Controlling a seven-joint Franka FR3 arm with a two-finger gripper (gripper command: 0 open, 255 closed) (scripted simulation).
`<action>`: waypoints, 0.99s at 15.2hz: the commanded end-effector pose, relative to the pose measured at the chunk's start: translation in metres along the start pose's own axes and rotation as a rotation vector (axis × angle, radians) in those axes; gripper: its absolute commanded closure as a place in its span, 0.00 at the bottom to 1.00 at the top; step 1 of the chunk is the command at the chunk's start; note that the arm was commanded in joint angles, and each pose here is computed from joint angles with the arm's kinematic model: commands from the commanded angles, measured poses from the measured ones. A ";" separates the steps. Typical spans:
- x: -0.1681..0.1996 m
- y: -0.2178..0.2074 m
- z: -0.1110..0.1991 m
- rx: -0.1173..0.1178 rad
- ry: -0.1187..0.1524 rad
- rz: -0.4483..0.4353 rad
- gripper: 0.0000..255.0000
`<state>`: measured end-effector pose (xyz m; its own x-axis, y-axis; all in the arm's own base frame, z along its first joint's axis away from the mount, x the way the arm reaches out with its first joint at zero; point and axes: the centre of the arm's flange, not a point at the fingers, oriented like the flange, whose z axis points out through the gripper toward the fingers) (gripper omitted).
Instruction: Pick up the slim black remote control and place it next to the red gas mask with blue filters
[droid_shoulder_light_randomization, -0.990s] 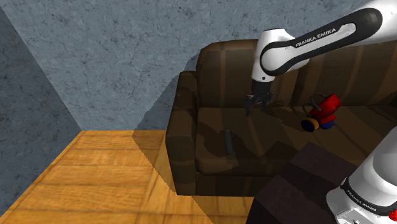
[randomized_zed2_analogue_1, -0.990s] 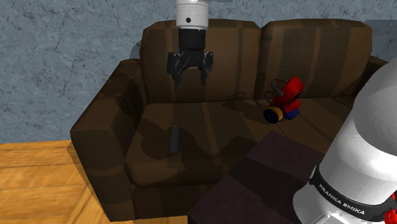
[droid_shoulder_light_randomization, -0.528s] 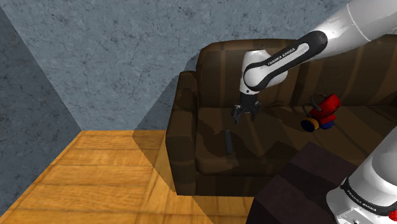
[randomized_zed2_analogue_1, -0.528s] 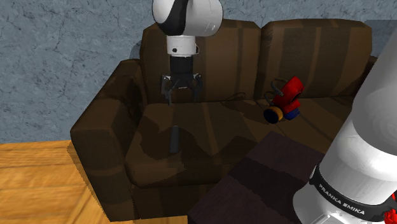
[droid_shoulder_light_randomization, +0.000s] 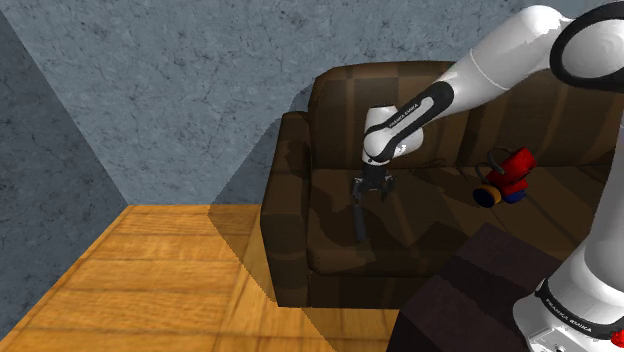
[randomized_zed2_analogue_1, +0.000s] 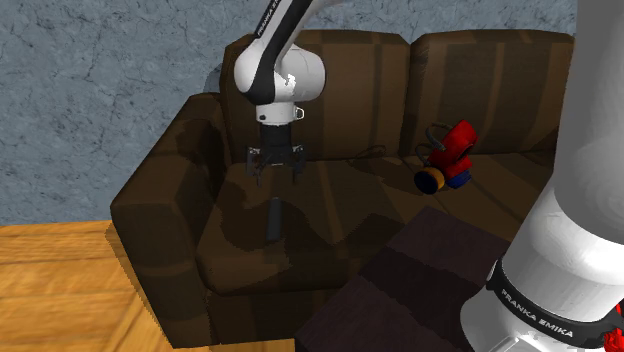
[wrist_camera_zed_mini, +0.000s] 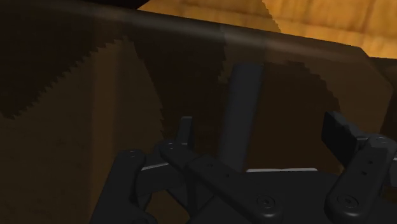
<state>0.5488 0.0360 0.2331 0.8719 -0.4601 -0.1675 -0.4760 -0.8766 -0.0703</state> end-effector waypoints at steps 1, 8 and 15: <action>0.016 -0.003 0.023 0.001 -0.008 0.045 0.00; 0.074 -0.001 0.098 0.008 -0.035 0.195 0.00; 0.078 -0.001 0.137 0.008 -0.038 0.208 0.00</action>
<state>0.6013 0.0187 0.0893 0.7498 -0.6253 -0.2161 -0.6465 -0.7620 -0.0381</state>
